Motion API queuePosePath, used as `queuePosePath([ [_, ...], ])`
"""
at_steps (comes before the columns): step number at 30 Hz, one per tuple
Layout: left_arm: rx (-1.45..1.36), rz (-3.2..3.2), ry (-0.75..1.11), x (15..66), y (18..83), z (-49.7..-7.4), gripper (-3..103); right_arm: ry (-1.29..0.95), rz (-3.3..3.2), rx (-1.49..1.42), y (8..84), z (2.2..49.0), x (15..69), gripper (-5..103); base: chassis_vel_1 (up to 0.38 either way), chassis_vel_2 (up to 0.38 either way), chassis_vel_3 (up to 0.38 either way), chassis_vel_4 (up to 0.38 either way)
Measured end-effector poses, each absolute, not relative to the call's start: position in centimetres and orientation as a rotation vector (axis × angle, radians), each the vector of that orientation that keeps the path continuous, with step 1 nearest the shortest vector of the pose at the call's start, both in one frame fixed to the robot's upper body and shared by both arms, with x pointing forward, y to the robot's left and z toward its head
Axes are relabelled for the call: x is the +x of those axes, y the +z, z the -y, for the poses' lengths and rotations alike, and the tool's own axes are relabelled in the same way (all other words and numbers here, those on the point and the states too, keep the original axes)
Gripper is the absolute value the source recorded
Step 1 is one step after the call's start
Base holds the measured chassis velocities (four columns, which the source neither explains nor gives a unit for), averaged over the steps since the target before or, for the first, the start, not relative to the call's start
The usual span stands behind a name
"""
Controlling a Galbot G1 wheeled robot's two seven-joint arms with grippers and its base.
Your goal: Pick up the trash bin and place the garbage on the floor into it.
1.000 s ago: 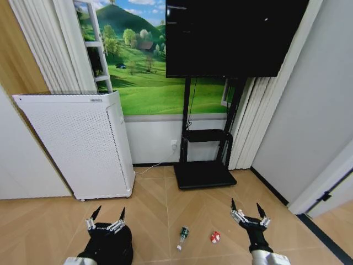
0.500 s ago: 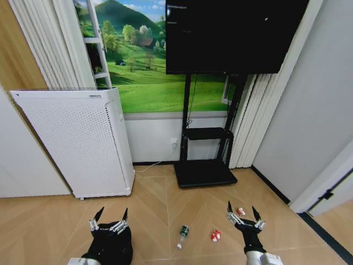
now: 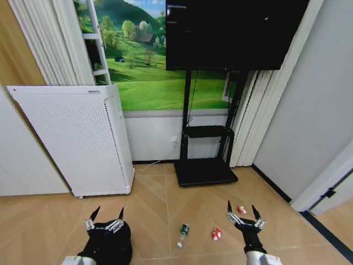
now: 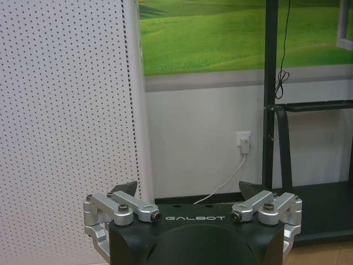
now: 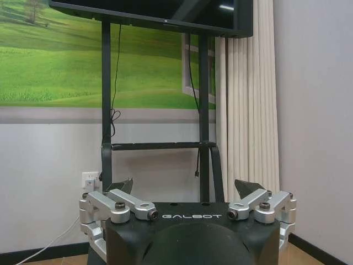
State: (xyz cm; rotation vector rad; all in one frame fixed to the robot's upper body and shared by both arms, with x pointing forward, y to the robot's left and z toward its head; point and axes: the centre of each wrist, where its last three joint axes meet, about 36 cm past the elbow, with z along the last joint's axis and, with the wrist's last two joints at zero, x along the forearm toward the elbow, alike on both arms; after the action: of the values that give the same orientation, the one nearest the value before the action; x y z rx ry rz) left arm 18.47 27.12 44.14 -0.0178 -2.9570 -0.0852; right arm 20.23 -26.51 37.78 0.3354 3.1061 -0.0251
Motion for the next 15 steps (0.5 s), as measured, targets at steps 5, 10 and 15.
queuePosePath([
  [5,-0.013,2.954,-0.070,18.8,43.7,-27.4,100,-0.029,-3.106,0.338,37.8,26.7,20.0,100,0.000,0.000,0.000,0.000],
  [10,0.042,2.953,-0.024,19.3,43.4,-29.0,100,-0.023,-3.102,0.335,38.3,26.7,19.7,100,0.000,0.000,0.000,0.000],
  [15,0.038,2.945,-0.017,19.5,43.3,-29.4,100,-0.008,-3.108,0.329,38.3,26.5,19.5,100,0.000,0.000,0.000,0.000],
])
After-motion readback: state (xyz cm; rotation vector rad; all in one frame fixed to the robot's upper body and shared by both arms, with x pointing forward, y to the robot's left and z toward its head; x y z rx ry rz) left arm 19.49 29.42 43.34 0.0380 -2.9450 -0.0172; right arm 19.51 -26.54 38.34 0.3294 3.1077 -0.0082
